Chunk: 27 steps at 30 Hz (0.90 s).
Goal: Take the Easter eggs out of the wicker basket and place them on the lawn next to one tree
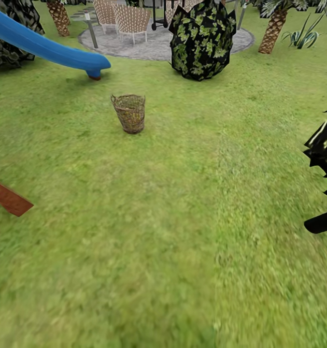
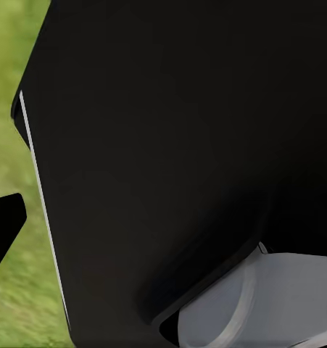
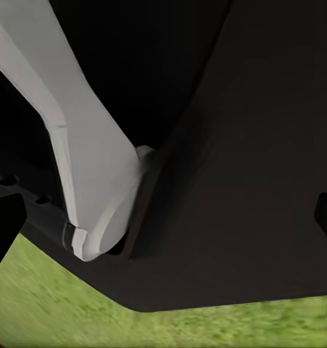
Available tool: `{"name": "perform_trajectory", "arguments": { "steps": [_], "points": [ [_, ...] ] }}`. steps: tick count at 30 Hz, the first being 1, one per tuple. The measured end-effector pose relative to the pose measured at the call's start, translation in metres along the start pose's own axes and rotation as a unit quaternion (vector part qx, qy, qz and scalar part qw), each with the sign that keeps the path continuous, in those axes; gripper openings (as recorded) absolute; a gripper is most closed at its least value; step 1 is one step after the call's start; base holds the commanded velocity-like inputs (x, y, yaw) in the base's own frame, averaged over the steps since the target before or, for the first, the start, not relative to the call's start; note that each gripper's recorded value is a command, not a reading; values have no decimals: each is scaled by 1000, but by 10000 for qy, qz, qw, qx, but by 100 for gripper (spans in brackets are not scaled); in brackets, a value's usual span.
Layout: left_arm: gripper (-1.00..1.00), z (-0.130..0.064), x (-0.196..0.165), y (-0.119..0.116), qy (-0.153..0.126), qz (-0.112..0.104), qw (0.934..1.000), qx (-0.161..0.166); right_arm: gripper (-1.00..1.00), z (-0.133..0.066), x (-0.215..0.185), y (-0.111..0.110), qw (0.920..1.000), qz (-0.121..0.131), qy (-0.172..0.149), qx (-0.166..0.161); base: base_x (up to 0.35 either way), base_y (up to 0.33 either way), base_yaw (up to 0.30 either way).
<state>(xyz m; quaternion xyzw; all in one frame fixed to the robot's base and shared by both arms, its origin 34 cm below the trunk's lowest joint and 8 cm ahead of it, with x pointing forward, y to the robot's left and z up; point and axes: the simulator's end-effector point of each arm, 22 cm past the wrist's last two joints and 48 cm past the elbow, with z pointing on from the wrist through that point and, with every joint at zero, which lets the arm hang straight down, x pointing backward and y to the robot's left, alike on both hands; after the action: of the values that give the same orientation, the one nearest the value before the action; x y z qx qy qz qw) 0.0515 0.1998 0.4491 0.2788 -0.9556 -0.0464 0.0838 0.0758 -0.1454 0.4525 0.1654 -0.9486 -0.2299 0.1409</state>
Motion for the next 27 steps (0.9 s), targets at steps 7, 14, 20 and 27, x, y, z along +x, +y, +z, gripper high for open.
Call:
{"name": "perform_trajectory", "arguments": {
  "steps": [7, 14, 20, 27],
  "points": [
    [100, 0, 0, 0, 0, 0, 10000, 0, 100, 0, 0, 0, 10000, 0, 1, 2, 338, 82, 0],
    [100, 0, 0, 0, 0, 0, 10000, 0, 100, 0, 0, 0, 10000, 0, 0, 0, 338, 82, 0],
    [100, 0, 0, 0, 0, 0, 10000, 0, 100, 0, 0, 0, 10000, -2, 0, -3, 338, 81, 0],
    [100, 0, 0, 0, 0, 1, 10000, 0, 100, 0, 0, 0, 10000, -4, 2, -1, 338, 56, 0]
  ]
}}
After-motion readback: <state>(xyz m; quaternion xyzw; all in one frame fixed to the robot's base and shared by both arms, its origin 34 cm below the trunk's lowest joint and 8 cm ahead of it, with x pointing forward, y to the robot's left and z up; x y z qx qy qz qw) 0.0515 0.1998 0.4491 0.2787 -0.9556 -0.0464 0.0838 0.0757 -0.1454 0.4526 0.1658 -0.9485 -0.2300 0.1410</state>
